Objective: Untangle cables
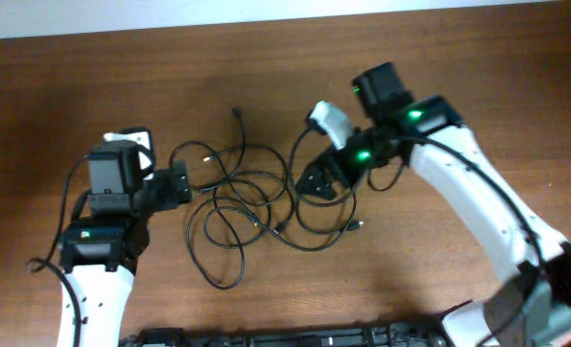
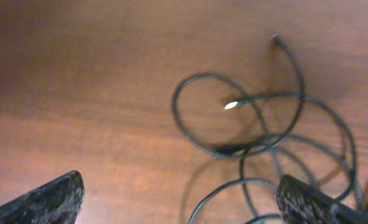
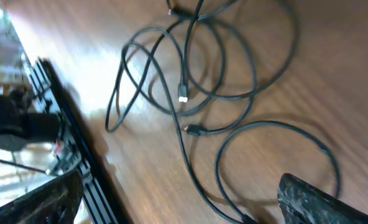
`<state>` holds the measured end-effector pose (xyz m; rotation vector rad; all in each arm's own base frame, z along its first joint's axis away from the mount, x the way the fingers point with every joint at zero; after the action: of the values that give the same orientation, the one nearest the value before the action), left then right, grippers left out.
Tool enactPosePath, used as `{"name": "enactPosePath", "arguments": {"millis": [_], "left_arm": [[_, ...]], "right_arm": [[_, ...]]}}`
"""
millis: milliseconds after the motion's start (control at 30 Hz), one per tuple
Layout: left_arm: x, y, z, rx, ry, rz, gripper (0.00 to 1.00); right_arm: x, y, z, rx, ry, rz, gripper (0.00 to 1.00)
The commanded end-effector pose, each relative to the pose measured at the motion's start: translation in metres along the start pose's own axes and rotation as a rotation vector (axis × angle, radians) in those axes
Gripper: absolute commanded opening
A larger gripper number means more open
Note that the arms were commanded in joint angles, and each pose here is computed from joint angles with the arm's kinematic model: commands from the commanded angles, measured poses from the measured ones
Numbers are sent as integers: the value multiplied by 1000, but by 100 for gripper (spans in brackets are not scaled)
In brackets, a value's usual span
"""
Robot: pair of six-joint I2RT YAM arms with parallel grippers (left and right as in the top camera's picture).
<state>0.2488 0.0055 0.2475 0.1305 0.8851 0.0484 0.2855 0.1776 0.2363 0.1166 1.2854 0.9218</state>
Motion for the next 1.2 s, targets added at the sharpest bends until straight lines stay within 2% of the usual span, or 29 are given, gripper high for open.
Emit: {"name": "enactPosePath", "arguments": {"millis": [0, 167, 233, 300, 400, 533, 867, 1033, 1067, 1167], "left_arm": [[-3, 12, -2, -18, 1, 38, 99], [-3, 12, -2, -18, 2, 40, 99], [-3, 12, -2, -18, 2, 41, 99], [-3, 12, -2, -18, 2, 40, 99], [-3, 12, -2, -18, 3, 40, 99], [-3, 12, -2, -18, 3, 40, 99], [-3, 12, -2, -18, 3, 40, 99], [-3, 12, -2, -18, 3, 40, 99], [-3, 12, -2, -18, 3, 40, 99], [-3, 12, -2, -18, 3, 40, 99]], "right_arm": [[32, 6, -2, -87, 96, 9, 99], [82, 11, -8, -167, 213, 41, 100], [106, 14, -9, -193, 248, 53, 94], [119, 16, -11, -210, 266, 61, 93], [143, 24, -14, -252, 288, 75, 84], [159, 25, -14, -281, 291, 83, 74], [182, 13, -19, -257, 326, 94, 69], [199, 36, -18, -351, 289, 139, 69], [203, 40, -18, -371, 282, 144, 66], [207, 42, -16, -382, 269, 149, 50]]}}
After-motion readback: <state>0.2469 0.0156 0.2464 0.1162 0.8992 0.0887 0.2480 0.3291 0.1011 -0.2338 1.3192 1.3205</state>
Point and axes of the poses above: each gripper's point midway between its finger pads, its own x axis out along the fingers, its own y axis along the line the jaws close on, z = x × y, the point moved 8 cm from there along -x, back along the fingers, and after that the axes turned 11 degrees about x, right-handed, at the moved point
